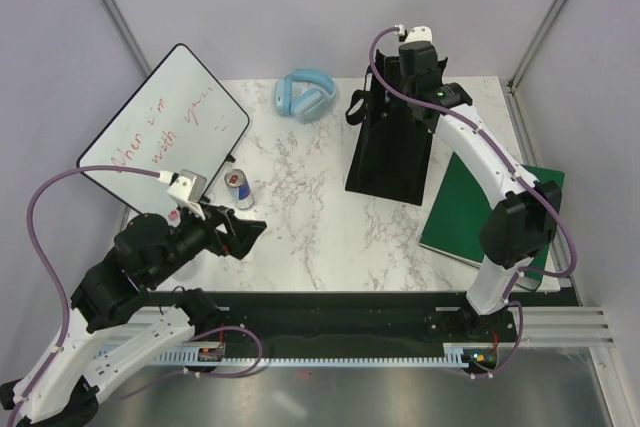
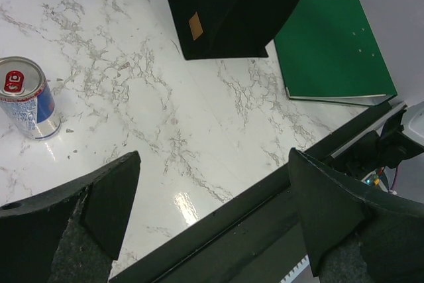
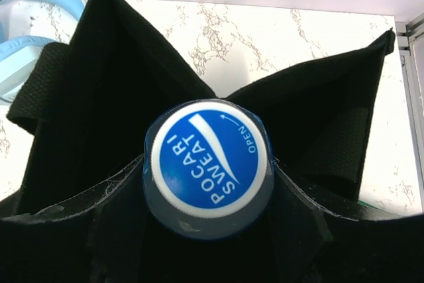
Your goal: Place the beverage into the canvas bag
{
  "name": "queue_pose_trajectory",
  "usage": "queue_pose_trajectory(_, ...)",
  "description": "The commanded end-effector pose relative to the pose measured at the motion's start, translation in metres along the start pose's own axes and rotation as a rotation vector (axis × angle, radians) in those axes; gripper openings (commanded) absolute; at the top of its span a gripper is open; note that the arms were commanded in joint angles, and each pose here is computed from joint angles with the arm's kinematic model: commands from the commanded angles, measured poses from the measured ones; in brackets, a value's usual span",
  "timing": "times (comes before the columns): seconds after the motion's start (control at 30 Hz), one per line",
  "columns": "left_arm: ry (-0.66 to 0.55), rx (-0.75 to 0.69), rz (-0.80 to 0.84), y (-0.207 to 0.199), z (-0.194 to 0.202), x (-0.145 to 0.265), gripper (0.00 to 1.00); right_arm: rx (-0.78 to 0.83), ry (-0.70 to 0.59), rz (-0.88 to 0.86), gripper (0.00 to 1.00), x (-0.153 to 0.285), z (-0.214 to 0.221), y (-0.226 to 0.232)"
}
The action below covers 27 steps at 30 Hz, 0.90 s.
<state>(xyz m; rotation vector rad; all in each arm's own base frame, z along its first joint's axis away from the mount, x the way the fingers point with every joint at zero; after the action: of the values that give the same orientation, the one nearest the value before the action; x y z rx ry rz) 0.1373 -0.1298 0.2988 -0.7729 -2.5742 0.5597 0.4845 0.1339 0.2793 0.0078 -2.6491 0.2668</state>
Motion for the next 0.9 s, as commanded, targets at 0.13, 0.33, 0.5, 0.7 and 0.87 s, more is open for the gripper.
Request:
queue_pose_trajectory(0.13, -0.027, 0.011, 0.019, -0.006, -0.009, 0.001, 1.00, -0.046, -0.009, -0.098, 0.00, 0.003, 0.001, 0.019)
queue_pose_trajectory(0.33, -0.025, 0.019, 0.020, -0.007, -0.010, 0.000, 1.00, -0.050, -0.154, -0.097, 0.00, 0.024, -0.066, 0.008)
queue_pose_trajectory(0.5, -0.026, 0.024, 0.026, -0.009, -0.011, 0.000, 1.00, -0.068, -0.203, -0.158, 0.00, 0.042, -0.090, 0.012)
queue_pose_trajectory(0.7, -0.029, 0.032, 0.037, -0.010, -0.010, 0.003, 1.00, -0.052, -0.188, -0.214, 0.00, 0.049, -0.077, 0.020)
queue_pose_trajectory(0.87, -0.033, 0.040, 0.042, -0.010, -0.009, 0.005, 1.00, -0.017, -0.123, -0.275, 0.00, 0.045, -0.040, 0.032)
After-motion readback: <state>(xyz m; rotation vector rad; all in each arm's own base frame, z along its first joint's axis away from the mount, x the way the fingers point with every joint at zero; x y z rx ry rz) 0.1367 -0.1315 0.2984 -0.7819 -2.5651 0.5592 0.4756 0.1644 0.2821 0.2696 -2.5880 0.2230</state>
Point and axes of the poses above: each gripper's point midway between its finger pads, its own x axis back along the fingers, its own y axis along the line the jaws close on, z = x × y, the point moved 1 cm from there along x, back along the fingers, and after that the axes turned 7 degrees about x, right-handed, at the moved point
